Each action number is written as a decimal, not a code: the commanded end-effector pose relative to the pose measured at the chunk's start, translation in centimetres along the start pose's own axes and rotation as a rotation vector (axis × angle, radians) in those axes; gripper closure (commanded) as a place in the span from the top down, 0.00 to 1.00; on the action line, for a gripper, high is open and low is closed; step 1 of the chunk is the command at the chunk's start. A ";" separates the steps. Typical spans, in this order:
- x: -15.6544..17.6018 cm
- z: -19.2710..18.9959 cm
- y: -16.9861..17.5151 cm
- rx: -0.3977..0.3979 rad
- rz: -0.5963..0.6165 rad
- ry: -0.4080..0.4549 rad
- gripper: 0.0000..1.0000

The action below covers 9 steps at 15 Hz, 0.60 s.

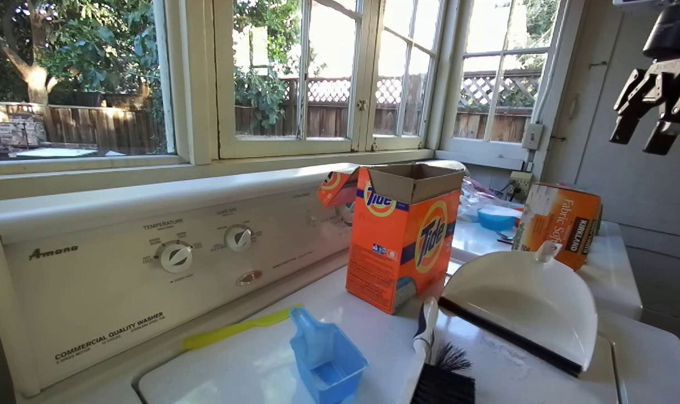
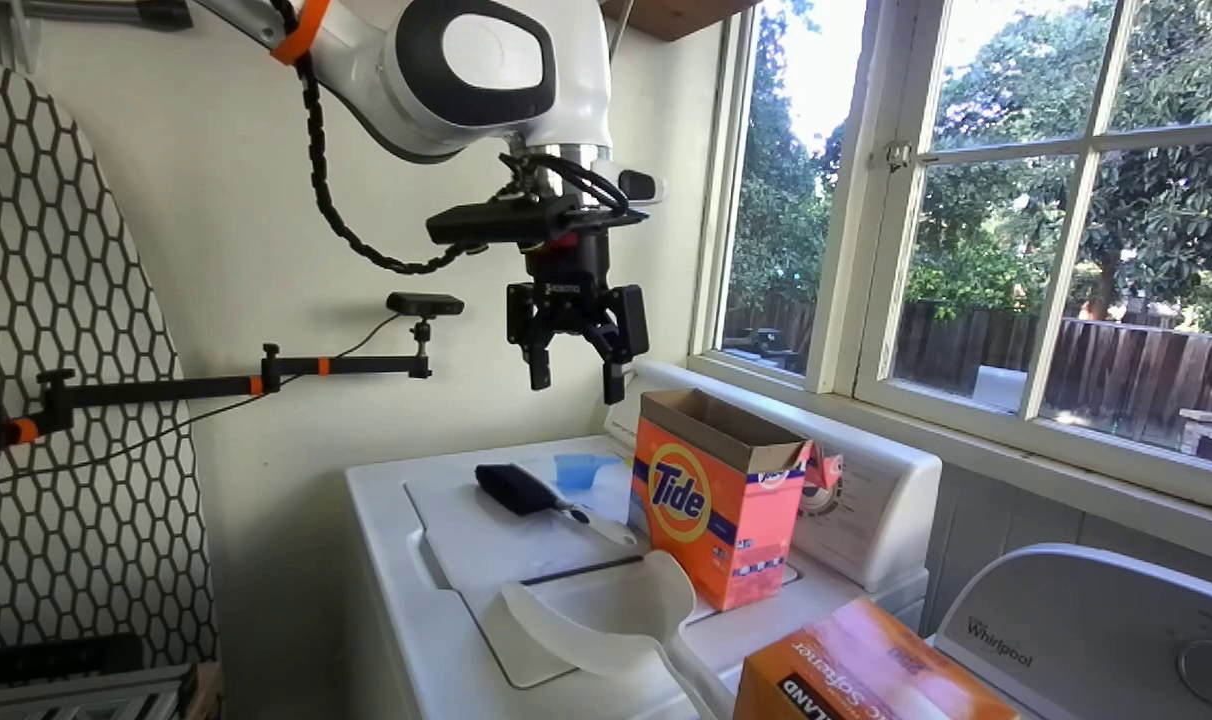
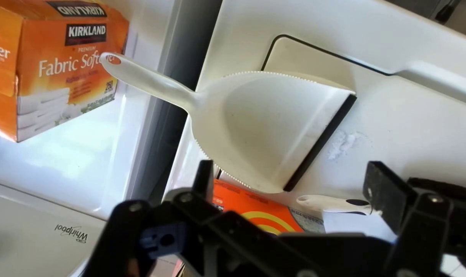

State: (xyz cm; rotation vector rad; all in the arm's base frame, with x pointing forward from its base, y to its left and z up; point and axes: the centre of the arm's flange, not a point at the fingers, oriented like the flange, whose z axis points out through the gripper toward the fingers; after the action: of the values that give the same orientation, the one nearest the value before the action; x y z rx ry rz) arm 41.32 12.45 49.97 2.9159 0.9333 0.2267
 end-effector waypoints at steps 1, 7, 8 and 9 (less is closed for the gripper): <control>0.0 0.1 0.0 0.001 -0.001 -0.001 1.00; 1.5 0.7 -1.3 0.008 0.072 0.083 1.00; 2.1 0.5 -1.6 0.002 0.064 0.118 1.00; 2.9 0.4 -2.0 -0.007 0.054 0.155 1.00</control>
State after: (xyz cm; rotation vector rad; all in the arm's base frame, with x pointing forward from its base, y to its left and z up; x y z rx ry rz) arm 41.91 13.61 50.21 2.9448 0.8587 0.3483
